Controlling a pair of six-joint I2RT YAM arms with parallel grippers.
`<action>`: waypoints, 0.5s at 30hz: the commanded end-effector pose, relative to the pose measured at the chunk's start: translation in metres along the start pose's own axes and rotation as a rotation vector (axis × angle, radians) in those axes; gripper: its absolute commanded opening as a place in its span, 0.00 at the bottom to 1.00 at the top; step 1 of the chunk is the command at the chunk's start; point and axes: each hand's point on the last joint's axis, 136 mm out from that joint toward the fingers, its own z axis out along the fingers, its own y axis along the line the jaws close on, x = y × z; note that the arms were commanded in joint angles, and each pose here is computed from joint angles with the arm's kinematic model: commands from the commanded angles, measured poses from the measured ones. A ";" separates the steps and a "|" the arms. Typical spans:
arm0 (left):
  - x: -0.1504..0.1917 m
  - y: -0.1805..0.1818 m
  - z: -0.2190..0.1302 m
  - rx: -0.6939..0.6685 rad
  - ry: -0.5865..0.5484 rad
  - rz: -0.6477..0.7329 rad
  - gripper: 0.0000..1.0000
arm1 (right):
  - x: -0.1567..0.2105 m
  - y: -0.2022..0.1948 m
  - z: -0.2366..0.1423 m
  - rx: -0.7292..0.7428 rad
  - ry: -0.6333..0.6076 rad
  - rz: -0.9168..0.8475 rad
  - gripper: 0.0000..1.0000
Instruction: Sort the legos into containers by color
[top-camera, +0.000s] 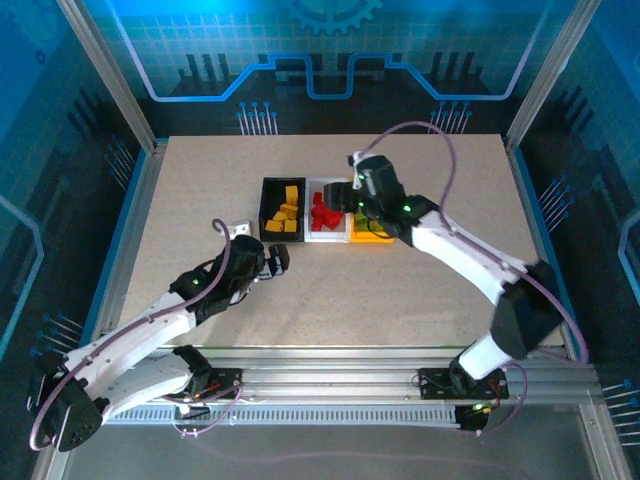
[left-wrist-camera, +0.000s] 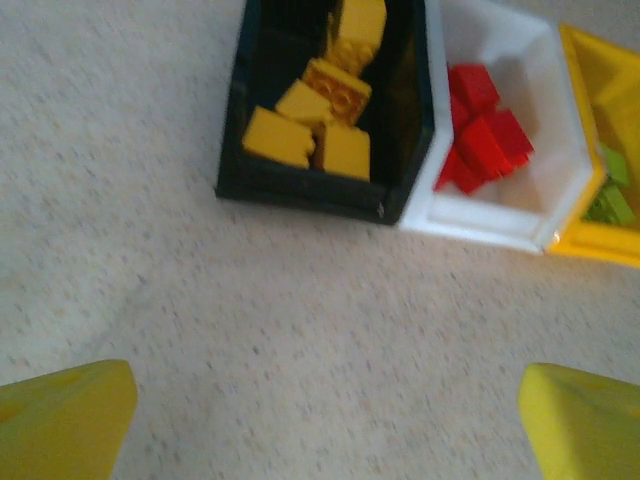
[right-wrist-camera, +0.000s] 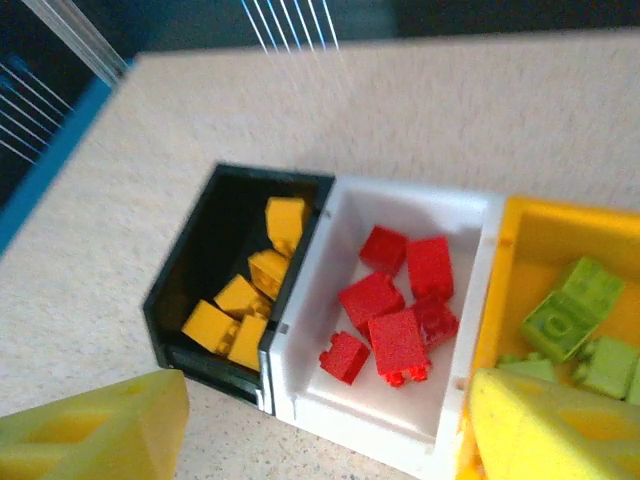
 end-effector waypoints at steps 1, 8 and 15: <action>-0.051 0.018 0.012 -0.119 -0.217 0.054 0.99 | -0.015 -0.023 -0.026 0.067 -0.147 -0.018 1.00; -0.099 0.084 0.055 -0.355 -0.266 0.143 0.99 | 0.018 -0.086 -0.067 0.209 -0.180 0.109 1.00; -0.093 0.136 0.089 -0.446 -0.266 0.238 0.99 | 0.052 -0.138 -0.095 0.297 -0.188 0.230 1.00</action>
